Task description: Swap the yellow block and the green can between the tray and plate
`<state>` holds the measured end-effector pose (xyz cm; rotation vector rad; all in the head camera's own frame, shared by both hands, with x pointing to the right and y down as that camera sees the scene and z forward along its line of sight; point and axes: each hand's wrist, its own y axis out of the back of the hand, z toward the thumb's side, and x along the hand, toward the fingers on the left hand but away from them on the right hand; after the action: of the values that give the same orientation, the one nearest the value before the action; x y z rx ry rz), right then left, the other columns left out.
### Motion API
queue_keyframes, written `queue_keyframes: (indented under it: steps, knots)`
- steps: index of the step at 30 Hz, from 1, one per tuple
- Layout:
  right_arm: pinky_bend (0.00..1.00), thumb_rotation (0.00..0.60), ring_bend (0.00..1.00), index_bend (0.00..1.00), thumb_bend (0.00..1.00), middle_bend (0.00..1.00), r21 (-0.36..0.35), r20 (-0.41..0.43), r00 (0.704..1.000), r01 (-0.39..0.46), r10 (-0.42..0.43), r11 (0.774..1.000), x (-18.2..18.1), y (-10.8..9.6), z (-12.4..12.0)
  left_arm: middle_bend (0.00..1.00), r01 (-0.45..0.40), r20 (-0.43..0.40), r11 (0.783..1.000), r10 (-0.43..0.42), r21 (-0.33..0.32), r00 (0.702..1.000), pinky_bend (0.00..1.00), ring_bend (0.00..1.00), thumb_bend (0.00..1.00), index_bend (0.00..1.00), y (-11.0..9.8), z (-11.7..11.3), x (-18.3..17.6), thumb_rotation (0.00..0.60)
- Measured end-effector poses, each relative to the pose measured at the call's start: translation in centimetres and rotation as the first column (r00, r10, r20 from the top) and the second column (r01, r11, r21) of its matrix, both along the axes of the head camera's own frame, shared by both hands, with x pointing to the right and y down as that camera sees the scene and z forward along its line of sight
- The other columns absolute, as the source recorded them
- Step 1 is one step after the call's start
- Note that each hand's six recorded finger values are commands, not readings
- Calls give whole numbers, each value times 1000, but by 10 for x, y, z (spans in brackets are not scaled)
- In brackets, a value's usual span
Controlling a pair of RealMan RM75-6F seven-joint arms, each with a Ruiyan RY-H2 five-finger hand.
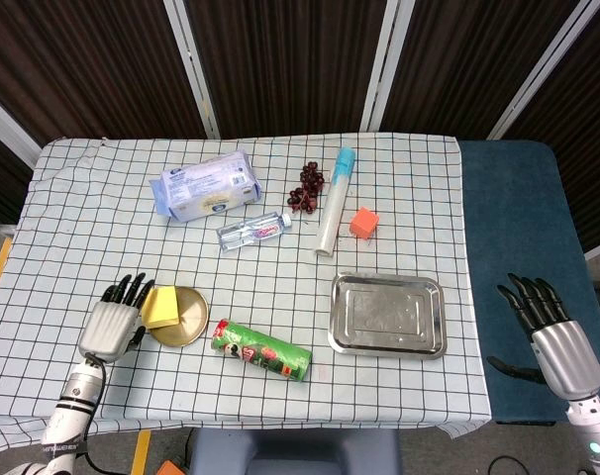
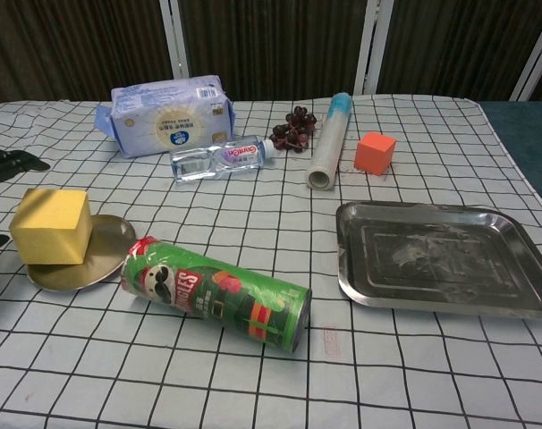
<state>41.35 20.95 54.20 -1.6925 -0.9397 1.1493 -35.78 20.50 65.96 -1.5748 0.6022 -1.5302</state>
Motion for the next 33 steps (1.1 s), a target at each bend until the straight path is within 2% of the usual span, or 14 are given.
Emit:
queue_keyframes:
  steps: [5, 9, 11, 13, 16, 21, 27, 33]
  knots:
    - [0, 600, 0, 140, 20, 0, -17, 3, 1000, 1, -1, 1000, -5, -3, 7, 0, 38, -2, 995, -38, 88, 999, 184, 0, 382, 0, 2, -28, -23, 600]
    - [0, 600, 0, 120, 19, 0, -52, 28, 999, 26, -24, 998, -23, -10, 14, 1, 110, -24, 977, -108, 181, 994, 169, 0, 383, 0, 17, -58, -57, 600]
    - [13, 600, 0, 117, 19, 0, -75, 44, 998, 45, -42, 996, -34, -13, 18, 5, 143, -34, 968, -139, 204, 990, 165, 0, 383, 0, 27, -68, -73, 600]
    - [41, 600, 0, 116, 19, 0, -106, 69, 995, 74, -67, 992, -50, -17, 22, 8, 146, -26, 967, -144, 209, 989, 163, 0, 383, 0, 39, -73, -88, 600]
    - [51, 600, 3, 115, 17, 0, -154, 101, 989, 122, -108, 980, -76, -24, 30, 11, 118, 13, 972, -124, 204, 992, 161, 0, 383, 0, 44, -73, -99, 600]
    - [51, 600, 36, 115, 18, 23, -217, 119, 976, 204, -182, 955, -127, -41, 44, 16, 122, 28, 972, -130, 200, 991, 160, 0, 387, 0, 46, -74, -101, 600]
    - [82, 600, 70, 128, 18, 56, -295, 143, 965, 255, -222, 921, -189, -55, 67, 39, 127, 34, 972, -136, 196, 990, 158, 0, 388, 5, 46, -76, -102, 600]
    - [93, 600, 113, 163, 18, 100, -346, 196, 943, 325, -271, 880, -262, -56, 87, 60, 116, 36, 977, -125, 181, 992, 158, 10, 389, 18, 47, -72, -100, 600]
